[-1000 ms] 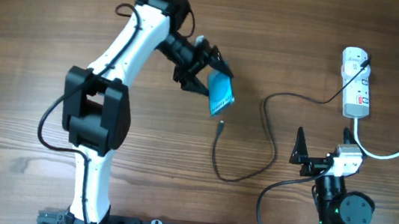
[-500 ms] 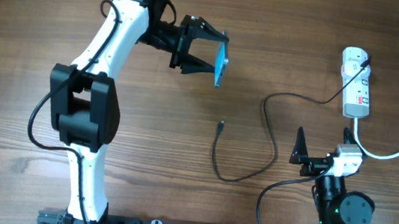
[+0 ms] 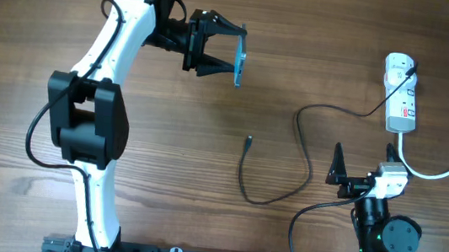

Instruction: Plug charger to phone and switch on socket

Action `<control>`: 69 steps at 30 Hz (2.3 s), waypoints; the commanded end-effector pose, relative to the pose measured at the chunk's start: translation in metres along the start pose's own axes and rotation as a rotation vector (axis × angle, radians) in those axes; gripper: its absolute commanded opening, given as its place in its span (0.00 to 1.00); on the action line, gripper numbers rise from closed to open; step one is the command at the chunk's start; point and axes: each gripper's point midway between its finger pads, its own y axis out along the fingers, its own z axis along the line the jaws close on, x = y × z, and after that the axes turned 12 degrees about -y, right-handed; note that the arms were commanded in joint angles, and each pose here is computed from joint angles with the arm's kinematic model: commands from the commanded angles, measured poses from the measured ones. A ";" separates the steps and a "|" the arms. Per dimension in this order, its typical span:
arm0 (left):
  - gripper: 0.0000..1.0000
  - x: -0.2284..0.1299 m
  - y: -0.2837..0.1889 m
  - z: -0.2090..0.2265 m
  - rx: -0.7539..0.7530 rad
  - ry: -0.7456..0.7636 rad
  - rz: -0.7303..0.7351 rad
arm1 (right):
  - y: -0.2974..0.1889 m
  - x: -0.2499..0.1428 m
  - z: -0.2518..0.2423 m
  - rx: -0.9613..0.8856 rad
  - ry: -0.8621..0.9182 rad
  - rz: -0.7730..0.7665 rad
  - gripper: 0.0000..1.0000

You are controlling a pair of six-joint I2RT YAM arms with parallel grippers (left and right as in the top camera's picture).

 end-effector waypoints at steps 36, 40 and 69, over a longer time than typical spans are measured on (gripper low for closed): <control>0.67 -0.026 -0.009 -0.012 -0.059 -0.040 0.024 | 0.000 0.000 -0.002 -0.009 -0.010 -0.003 1.00; 0.67 -0.026 -0.009 -0.012 -0.059 -0.040 0.024 | 0.000 0.000 -0.002 -0.009 -0.010 -0.003 1.00; 0.67 -0.026 -0.009 -0.012 -0.059 -0.040 0.024 | -0.055 0.162 0.049 0.574 0.695 -0.289 1.00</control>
